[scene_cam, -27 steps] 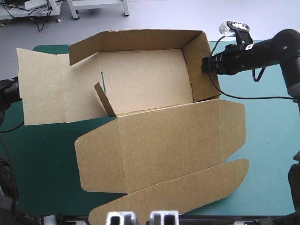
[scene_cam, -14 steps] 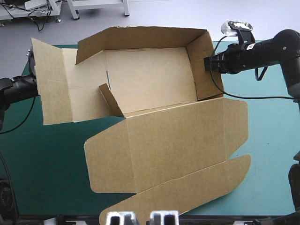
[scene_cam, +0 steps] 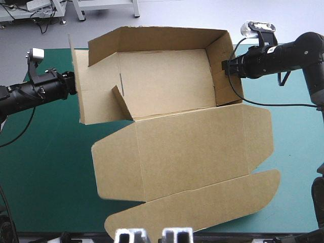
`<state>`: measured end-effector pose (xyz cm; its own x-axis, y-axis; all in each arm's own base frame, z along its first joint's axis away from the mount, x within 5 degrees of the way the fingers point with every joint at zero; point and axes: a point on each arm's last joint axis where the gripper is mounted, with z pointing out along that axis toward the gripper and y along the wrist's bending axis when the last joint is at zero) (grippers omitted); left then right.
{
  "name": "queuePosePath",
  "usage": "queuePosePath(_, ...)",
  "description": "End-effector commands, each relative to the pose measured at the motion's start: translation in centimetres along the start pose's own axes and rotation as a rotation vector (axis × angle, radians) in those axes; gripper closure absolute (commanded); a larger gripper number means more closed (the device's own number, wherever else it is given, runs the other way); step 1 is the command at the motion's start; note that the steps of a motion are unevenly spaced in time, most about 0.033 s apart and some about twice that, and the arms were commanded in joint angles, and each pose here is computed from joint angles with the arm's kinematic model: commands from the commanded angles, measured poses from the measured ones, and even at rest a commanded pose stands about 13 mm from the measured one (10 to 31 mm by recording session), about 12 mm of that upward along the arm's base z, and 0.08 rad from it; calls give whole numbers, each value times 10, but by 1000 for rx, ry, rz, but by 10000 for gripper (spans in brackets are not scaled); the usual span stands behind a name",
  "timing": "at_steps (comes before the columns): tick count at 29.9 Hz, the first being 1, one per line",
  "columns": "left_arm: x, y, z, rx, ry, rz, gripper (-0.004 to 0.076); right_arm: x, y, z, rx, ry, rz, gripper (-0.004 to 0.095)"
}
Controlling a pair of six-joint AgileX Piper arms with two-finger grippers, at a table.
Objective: Fold the box
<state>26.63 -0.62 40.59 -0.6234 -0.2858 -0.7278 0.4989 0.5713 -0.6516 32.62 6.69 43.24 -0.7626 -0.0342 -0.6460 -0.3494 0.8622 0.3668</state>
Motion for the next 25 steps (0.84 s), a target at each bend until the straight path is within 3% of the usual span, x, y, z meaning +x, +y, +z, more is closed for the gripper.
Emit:
queuePosePath(1, -3, -36, -9, 138, -17, 42, 726, -9, 16, -22, -38, -123, -4, 925)
queuePosePath(17, 0, -62, -20, 161, -50, 83, 727, -12, 13, -18, -31, -144, -2, 924)
queuePosePath(25, 4, -84, -10, 292, -46, 91, 726, -13, 12, -11, -57, -129, -9, 925)
